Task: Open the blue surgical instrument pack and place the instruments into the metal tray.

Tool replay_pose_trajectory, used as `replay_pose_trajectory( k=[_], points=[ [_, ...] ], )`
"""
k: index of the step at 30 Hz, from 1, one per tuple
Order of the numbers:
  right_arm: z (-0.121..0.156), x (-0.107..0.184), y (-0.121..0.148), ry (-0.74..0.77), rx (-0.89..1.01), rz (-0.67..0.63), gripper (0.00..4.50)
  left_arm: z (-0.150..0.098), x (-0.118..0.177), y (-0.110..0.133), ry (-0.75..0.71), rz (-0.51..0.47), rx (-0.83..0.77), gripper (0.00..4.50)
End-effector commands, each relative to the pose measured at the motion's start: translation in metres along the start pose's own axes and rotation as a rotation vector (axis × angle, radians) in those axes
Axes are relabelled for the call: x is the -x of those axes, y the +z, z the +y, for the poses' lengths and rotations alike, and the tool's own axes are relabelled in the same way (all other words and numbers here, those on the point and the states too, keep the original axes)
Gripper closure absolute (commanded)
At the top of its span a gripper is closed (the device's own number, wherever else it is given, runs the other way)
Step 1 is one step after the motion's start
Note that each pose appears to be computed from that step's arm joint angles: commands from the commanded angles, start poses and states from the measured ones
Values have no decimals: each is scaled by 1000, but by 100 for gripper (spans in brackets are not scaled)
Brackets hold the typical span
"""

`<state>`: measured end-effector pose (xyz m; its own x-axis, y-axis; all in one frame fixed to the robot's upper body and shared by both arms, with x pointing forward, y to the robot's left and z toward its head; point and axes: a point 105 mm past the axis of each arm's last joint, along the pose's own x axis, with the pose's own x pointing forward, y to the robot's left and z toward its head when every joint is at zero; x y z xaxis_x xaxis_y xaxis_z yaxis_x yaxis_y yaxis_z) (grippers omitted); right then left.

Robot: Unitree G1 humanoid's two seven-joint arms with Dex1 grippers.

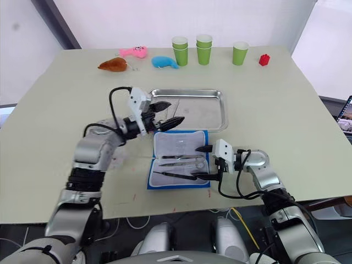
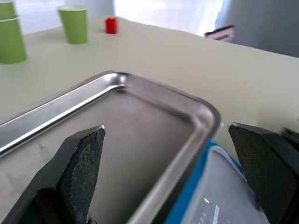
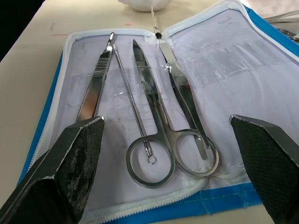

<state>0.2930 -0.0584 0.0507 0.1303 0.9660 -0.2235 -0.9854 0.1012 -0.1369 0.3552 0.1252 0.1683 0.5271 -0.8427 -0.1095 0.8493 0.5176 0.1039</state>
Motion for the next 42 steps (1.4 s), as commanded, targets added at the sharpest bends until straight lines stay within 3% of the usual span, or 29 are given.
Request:
replay_pose_trajectory(
  k=[1, 11, 21, 32, 39, 42],
  points=[
    [27, -4, -41, 68, -139, 104, 0, -6, 27, 17, -148, -23, -59, 4],
    [27, -4, -41, 69, -141, 103, 0, -19, 101, 12, -473, 176, -173, 4],
    [27, -4, -41, 75, -136, 104, 0, -22, 134, 6, -578, 376, -342, 4],
    [27, -5, -40, 70, -138, 101, 0, -23, 117, -2, -631, 339, -355, 4],
    [25, -4, -40, 63, -136, 103, 0, -19, 81, -19, -615, 285, -396, 4],
    [25, -3, -40, 61, -136, 104, 0, -16, 65, -23, -577, 257, -395, 136]
  ],
)
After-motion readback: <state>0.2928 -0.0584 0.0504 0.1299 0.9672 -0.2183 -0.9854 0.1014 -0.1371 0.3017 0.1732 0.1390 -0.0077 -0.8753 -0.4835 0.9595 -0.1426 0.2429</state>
